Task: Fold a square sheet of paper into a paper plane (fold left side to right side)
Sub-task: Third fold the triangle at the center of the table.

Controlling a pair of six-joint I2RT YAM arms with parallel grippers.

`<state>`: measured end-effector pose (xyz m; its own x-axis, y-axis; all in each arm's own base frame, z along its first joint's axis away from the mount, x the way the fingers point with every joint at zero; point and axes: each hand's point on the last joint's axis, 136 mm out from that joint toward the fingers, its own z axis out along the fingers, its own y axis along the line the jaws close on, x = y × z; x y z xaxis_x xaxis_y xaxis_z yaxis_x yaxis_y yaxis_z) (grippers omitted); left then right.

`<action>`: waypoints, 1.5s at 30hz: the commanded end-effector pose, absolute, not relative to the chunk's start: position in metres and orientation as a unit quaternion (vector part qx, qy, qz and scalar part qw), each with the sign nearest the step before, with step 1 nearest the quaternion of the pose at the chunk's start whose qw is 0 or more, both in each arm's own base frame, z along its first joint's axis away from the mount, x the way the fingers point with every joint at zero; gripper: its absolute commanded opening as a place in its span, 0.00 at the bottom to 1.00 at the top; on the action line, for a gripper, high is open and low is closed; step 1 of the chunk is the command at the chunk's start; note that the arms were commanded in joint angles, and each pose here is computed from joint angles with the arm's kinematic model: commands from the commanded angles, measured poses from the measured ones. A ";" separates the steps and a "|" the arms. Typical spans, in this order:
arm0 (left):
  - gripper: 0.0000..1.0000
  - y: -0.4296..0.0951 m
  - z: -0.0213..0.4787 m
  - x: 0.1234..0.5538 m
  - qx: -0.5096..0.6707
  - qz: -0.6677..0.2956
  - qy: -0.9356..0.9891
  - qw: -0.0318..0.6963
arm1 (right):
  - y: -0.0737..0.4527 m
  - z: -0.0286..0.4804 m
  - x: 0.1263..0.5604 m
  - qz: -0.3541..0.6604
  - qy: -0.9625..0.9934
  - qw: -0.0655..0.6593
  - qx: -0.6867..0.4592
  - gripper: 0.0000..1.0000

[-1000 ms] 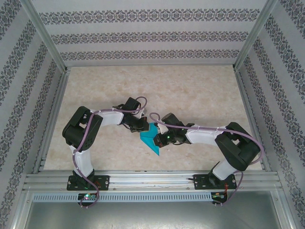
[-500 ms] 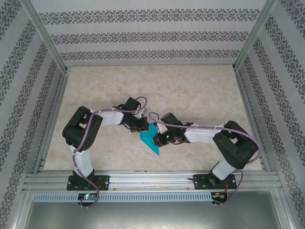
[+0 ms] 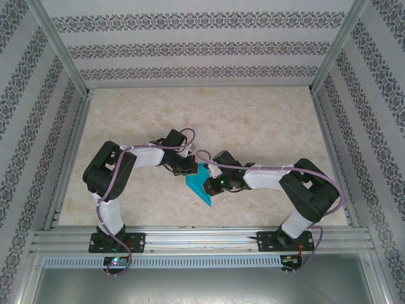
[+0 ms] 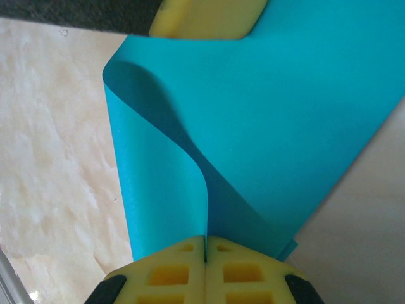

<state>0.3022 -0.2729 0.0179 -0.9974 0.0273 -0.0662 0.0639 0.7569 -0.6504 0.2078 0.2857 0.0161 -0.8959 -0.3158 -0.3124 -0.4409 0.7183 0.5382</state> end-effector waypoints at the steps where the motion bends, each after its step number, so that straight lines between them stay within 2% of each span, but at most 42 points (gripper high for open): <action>1: 0.05 -0.265 -0.006 0.290 0.022 -0.314 0.949 0.006 | 0.284 0.008 0.211 0.306 0.926 0.090 -0.200 0.00; 8: 0.16 -0.274 0.024 0.305 0.037 -0.331 0.942 0.041 | 0.277 -0.003 0.203 0.297 0.933 0.070 -0.191 0.00; 13: 0.21 -0.266 0.066 0.324 0.046 -0.327 0.938 0.107 | 0.272 -0.008 0.199 0.293 0.936 0.061 -0.183 0.00; 16: 0.21 -0.253 0.089 0.330 0.035 -0.335 0.930 0.146 | 0.272 -0.010 0.198 0.292 0.937 0.059 -0.180 0.00; 20: 0.15 -0.240 0.108 0.316 0.034 -0.345 0.921 0.176 | 0.271 -0.011 0.198 0.291 0.938 0.057 -0.178 0.00; 30: 0.09 -0.266 0.100 0.259 0.045 -0.449 0.882 0.133 | 0.269 -0.015 0.198 0.288 0.940 0.050 -0.174 0.00; 45: 0.07 -0.290 0.045 0.242 0.041 -0.429 0.899 0.077 | 0.266 -0.020 0.195 0.279 0.944 0.037 -0.172 0.00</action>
<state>0.2379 -0.2839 0.0439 -0.9886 0.0134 -0.1501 0.1241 0.6379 -0.7601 0.2079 0.2919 0.0140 -0.9117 -0.3004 -0.2802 -0.4103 0.6974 0.5876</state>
